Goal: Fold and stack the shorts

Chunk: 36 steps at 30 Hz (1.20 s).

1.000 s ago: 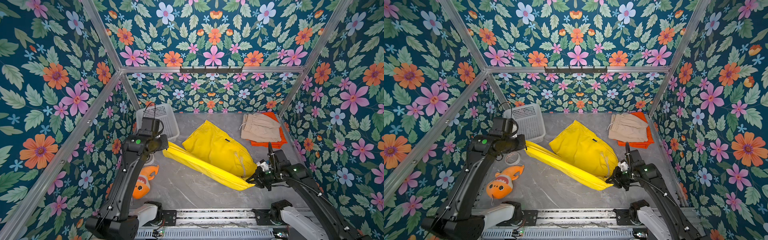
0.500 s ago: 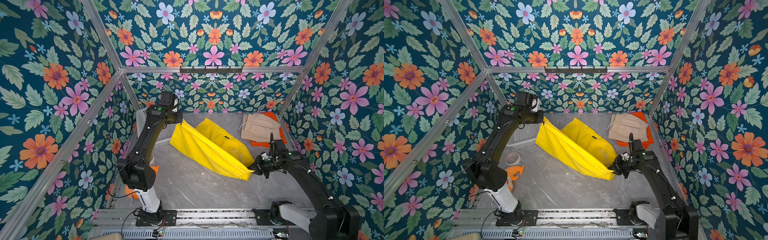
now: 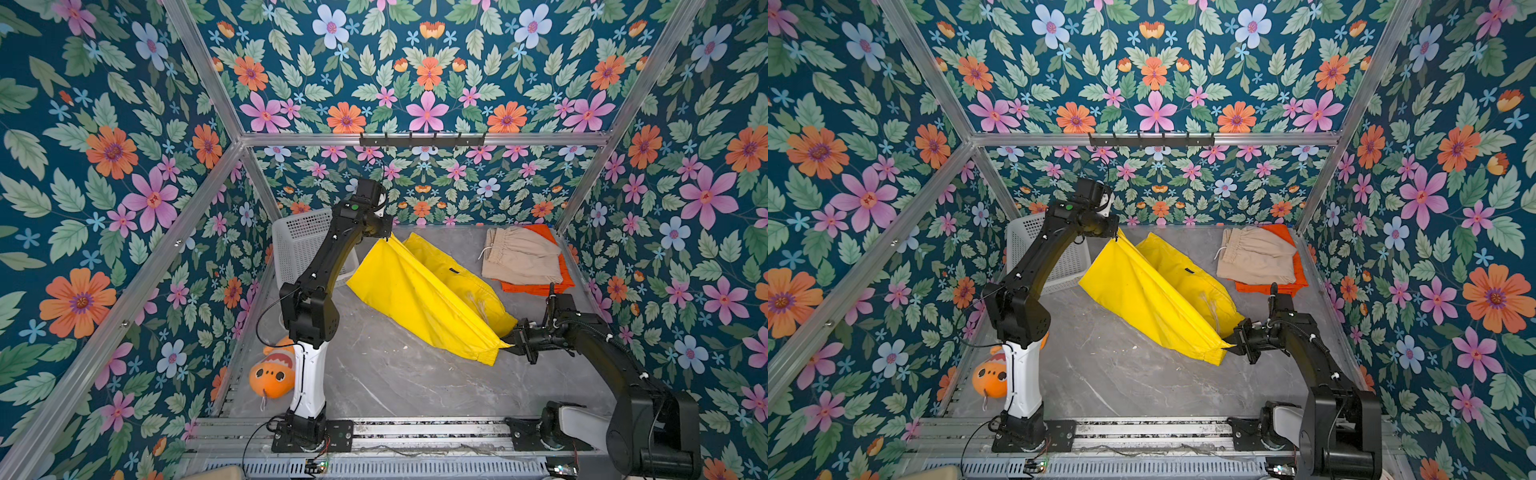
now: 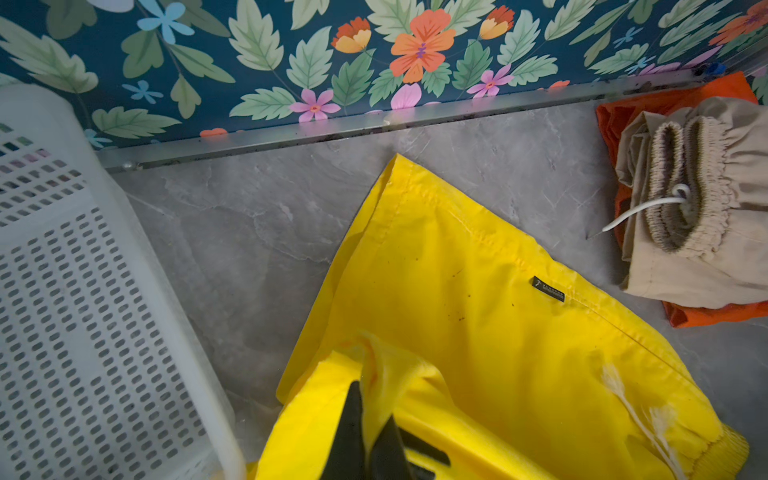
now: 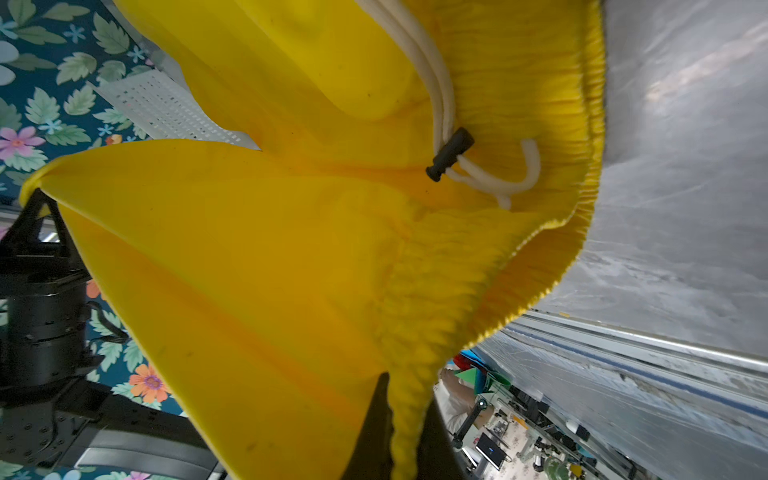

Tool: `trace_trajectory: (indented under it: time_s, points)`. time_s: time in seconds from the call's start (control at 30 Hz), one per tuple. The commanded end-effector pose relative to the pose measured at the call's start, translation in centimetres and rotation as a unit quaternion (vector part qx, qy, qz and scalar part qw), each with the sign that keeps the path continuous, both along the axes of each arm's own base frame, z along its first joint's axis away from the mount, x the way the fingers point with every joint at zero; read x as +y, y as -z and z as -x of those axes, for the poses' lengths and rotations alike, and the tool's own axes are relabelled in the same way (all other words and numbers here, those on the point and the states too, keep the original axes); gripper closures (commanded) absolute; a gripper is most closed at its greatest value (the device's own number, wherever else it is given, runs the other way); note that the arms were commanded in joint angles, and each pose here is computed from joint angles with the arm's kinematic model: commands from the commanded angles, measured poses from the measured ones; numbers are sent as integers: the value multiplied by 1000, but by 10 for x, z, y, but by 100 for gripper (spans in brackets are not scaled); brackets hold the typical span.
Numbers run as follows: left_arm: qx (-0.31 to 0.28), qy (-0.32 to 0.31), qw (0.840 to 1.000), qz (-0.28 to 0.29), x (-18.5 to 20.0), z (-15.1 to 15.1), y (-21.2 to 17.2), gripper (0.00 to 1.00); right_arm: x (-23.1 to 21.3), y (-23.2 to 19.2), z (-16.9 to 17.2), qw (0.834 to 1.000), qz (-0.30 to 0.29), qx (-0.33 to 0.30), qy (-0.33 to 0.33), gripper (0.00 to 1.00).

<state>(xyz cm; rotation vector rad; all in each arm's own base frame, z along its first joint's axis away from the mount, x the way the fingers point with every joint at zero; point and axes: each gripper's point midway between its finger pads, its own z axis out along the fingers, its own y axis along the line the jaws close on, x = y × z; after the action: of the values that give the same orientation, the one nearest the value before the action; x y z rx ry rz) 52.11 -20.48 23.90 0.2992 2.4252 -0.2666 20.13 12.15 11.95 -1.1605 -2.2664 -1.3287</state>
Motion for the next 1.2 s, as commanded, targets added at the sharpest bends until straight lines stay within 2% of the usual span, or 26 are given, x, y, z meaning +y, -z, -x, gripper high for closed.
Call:
trace_trajectory:
  time_s: [0.0,0.3,0.5,0.6,0.7,0.77,0.83,0.93,1.0,1.17]
  points:
    - [-72,-30,997,-1,0,-34,-15,100,-3,2,3,1000,-10,17,-2,100]
    - [-102,-10,994,41,-48,-62,13,100,-24,11,-25,999,-22,11,36,100]
    - [-105,-23,992,70,-65,-82,41,100,-38,23,-51,998,-11,1,61,89]
    - [-107,-21,991,74,-70,-92,55,79,-51,21,-72,996,1,-28,84,77]
    - [-105,-20,991,80,-72,-95,55,54,-69,5,-90,992,42,-67,104,60]
    - [-108,-24,991,81,-70,-91,44,44,-84,-14,-96,985,87,-97,112,55]
    - [-116,-30,990,79,-63,-84,27,39,-98,-30,-97,977,137,-118,117,52]
    - [-126,-20,988,87,-57,-62,-1,39,-111,-50,-90,961,208,-150,103,50]
    - [-126,0,987,98,-58,-44,-13,39,-112,-55,-86,953,233,-173,86,48]
    - [-92,54,986,128,-66,8,-7,40,-99,-37,-70,933,302,-195,18,41]
